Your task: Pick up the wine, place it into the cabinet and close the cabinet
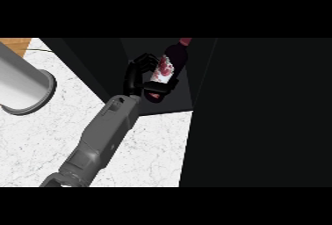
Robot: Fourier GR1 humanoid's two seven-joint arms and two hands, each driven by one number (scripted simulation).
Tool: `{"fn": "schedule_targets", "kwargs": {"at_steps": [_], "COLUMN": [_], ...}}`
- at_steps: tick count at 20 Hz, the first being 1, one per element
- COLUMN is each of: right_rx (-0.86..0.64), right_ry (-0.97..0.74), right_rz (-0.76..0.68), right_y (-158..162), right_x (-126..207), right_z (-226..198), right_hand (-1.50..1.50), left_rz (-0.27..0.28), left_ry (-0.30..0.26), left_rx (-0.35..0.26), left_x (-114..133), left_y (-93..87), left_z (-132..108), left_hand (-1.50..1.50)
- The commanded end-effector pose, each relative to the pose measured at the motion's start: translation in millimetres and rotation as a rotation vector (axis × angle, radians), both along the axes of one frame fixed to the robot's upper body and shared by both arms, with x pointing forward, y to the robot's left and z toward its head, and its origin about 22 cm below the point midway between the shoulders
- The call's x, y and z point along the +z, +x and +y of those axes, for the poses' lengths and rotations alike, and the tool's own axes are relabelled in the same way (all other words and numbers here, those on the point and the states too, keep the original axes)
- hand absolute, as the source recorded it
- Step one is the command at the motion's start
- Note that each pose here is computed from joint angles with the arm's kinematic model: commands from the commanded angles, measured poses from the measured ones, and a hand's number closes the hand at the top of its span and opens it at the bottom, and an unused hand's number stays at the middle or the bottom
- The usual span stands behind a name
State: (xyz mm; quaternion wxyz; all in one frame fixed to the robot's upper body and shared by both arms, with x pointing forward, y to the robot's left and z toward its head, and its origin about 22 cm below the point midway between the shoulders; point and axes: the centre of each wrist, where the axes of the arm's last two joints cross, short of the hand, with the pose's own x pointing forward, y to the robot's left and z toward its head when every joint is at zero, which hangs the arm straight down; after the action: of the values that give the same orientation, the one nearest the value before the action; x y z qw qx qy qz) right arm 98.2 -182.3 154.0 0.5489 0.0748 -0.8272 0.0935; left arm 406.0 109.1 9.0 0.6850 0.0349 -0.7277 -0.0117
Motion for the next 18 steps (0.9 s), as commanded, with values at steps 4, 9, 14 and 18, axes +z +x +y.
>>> {"fn": "schedule_targets", "kwargs": {"at_steps": [4,9,14,18], "right_rx": [0.076,0.086,0.087,0.105], "right_ry": [0.084,0.071,0.083,0.079], "right_rz": [0.024,0.007,0.002,-0.013], "right_y": [-24.2,-20.7,-17.4,-22.6], "right_x": [25.7,21.8,10.5,20.6], "right_z": [-7.2,-5.5,-1.2,-5.2], "right_hand": [-1.50,-1.50,-1.50,-1.50], "left_rz": [-0.023,-0.058,-0.084,-0.093], "left_ry": [0.039,0.121,0.179,0.225], "left_rx": [0.047,0.092,0.140,0.162], "left_x": [4.4,20.9,29.0,22.2], "left_y": [12.5,24.7,32.2,30.3], "left_z": [7.6,12.2,26.8,32.0], "left_hand": [1.50,-1.50,-1.50,-1.50]}}
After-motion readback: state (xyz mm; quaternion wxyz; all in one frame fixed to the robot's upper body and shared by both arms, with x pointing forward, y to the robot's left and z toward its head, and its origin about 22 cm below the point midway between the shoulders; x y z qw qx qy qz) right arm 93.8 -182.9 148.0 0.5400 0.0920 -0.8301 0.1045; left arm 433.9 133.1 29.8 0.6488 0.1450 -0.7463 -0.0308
